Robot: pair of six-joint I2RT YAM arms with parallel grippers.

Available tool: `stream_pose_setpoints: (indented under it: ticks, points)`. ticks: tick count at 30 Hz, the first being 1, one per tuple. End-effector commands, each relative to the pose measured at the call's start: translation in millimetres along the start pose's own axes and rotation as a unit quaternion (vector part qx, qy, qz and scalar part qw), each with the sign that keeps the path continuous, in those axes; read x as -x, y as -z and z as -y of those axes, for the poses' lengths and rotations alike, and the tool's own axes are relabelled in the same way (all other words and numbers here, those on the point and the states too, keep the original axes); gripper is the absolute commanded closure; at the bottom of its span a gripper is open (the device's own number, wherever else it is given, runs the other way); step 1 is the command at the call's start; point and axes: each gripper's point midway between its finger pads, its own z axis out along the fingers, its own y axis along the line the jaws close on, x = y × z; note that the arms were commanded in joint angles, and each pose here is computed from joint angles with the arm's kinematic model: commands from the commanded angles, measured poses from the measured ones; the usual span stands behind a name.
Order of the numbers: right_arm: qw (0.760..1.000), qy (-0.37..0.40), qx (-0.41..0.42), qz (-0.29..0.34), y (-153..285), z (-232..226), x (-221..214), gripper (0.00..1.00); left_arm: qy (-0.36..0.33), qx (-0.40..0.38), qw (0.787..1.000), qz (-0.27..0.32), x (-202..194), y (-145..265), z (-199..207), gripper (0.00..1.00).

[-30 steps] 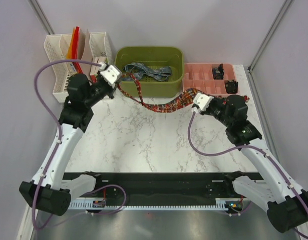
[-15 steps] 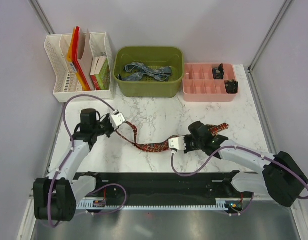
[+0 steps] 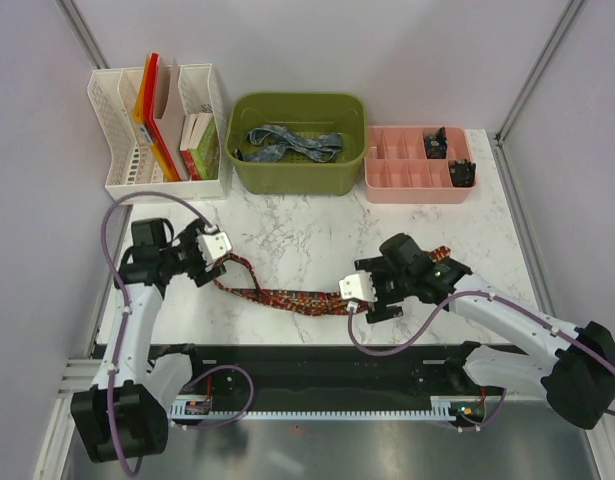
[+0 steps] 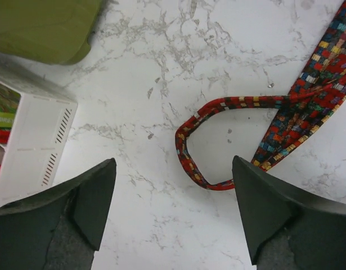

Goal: Roll the ties
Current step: Place the tie at the center of the board.

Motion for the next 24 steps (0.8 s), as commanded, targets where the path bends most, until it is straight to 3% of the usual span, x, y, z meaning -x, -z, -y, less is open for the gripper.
stream_pose_setpoints:
  ticks: [1,3,4,5,14,19,24]
  points:
    - [0.998,-0.031,0.047,0.037,19.6,2.1,8.8,0.03,0.022,-0.094,0.995,0.029,36.4,11.7,-2.0,0.03]
    - [0.994,-0.052,0.088,0.029,7.4,-4.0,1.7,0.04,0.002,-0.134,0.990,0.031,54.0,-2.0,-3.7,0.03]
    - [0.992,-0.061,0.109,0.022,-2.3,-4.0,-1.3,0.06,-0.010,-0.193,0.981,0.014,56.5,-24.6,16.2,0.02]
    - [0.991,-0.069,0.115,0.019,-5.8,-1.5,-4.0,0.07,-0.031,-0.200,0.979,-0.021,47.7,-31.4,15.9,0.02]
    - [0.979,-0.114,0.166,0.000,-45.6,16.4,-29.0,0.13,-0.115,-0.288,0.948,-0.072,13.6,-103.6,18.9,0.17]
    - [0.972,-0.149,0.183,-0.012,-66.2,24.7,-42.9,0.18,-0.164,-0.301,0.938,-0.052,11.6,-121.2,20.7,0.20]
    - [0.960,-0.199,0.193,-0.039,-66.5,26.2,-73.8,0.23,-0.210,-0.330,0.918,-0.066,-14.5,-118.4,44.8,0.32]
